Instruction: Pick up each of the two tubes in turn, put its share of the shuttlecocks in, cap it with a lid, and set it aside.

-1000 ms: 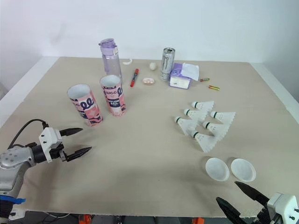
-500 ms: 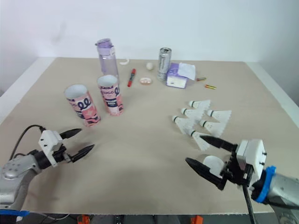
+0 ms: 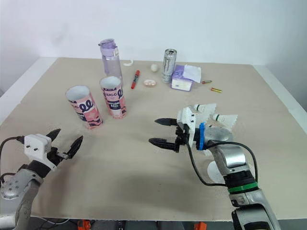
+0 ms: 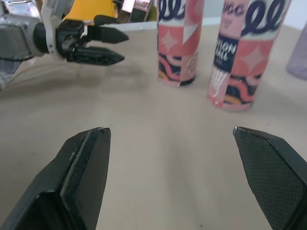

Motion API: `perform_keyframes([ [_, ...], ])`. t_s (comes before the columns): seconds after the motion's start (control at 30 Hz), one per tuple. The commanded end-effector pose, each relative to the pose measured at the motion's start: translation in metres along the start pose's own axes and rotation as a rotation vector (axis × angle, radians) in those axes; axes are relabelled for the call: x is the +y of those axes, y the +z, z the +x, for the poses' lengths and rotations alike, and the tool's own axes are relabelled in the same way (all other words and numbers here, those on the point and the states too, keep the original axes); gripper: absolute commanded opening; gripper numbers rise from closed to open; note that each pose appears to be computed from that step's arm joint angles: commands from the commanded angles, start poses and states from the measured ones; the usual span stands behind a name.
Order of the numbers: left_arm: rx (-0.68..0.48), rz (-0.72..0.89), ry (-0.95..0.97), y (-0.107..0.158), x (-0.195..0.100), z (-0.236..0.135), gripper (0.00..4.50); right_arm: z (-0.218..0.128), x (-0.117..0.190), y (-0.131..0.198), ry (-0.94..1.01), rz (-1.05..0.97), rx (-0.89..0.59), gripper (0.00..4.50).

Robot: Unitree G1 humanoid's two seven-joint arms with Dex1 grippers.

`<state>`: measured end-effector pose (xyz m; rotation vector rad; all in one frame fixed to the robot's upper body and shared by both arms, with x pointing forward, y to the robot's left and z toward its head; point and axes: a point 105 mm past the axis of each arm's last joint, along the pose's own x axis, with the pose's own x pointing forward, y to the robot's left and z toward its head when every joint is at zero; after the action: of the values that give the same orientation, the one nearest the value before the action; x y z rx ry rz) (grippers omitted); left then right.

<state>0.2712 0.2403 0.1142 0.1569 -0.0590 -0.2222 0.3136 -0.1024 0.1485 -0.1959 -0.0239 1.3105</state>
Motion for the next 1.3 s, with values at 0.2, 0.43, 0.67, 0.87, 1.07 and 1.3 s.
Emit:
perform_keyframes([
  [0.2,0.004,-0.077,-0.059,0.000,-0.002,0.025,4.50,0.008,-0.013,0.014,0.001,-0.097,-0.033,4.39],
  [0.43,0.014,-0.120,-0.088,0.001,0.004,0.048,4.50,0.012,-0.009,0.014,0.004,-0.103,-0.033,4.39],
  [0.67,0.034,-0.114,-0.130,-0.002,0.001,0.060,4.50,0.013,-0.008,0.015,-0.013,-0.112,-0.035,4.39],
  [0.87,0.044,-0.088,-0.130,-0.004,0.007,0.072,4.50,0.012,-0.009,0.015,-0.024,-0.115,-0.033,4.39],
  [1.07,0.045,-0.075,-0.171,-0.004,0.006,0.088,4.50,0.011,-0.011,0.016,-0.031,-0.119,-0.024,4.39],
  [1.3,0.029,-0.057,-0.214,-0.002,0.004,0.102,4.50,0.010,-0.012,0.018,-0.036,-0.123,-0.018,4.39],
])
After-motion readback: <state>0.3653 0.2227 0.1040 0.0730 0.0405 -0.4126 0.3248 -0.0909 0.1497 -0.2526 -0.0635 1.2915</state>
